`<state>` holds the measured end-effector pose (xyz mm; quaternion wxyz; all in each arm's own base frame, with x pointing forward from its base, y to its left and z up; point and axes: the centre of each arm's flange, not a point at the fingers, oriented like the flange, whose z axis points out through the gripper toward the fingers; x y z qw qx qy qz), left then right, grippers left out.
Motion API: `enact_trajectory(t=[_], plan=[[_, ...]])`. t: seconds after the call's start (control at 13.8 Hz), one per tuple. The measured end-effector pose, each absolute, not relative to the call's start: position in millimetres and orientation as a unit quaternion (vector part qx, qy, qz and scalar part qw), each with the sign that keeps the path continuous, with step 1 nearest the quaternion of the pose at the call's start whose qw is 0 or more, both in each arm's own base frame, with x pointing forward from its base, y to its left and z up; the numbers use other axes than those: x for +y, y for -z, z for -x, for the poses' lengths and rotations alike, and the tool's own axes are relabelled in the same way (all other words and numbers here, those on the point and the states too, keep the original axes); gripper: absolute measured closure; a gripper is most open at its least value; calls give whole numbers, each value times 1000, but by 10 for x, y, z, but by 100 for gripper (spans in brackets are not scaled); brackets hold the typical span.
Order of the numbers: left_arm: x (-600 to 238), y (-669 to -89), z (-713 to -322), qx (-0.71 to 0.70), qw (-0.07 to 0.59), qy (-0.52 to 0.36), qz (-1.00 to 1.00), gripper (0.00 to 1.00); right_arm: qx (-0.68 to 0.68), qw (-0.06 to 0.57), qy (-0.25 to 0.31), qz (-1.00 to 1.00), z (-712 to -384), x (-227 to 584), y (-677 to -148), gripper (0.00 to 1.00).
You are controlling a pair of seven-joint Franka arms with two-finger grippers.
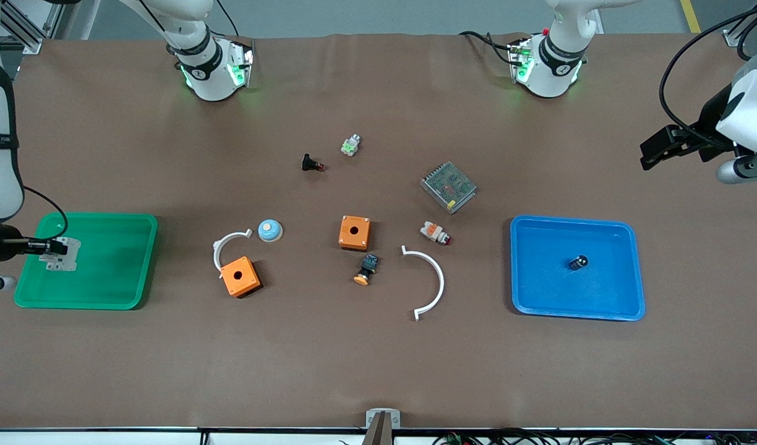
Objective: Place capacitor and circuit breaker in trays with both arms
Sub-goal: 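Carry the white circuit breaker with the right gripper into the green tray, then open the right gripper to release the breaker in the green tray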
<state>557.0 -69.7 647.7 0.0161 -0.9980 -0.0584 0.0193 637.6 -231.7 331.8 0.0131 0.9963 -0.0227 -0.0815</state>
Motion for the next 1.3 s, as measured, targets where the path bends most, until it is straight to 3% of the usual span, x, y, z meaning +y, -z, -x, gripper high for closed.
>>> enact_trajectory(t=[0.58, 1.09, 1.3], plan=[[-795, -6422, -5469, -44, 15, -16, 999, 0, -28, 30, 67, -997, -6423, -2626, -2509, 60], [-773, -6383, -5513, -43, 12, -1, 999, 0, -29, 28, 69, -997, -6412, -2661, -2273, 60], [-820, -6407, -5505, -34, 10, 4, 999, 0, -29, 27, 73, -997, -6415, -2660, -2304, 33]])
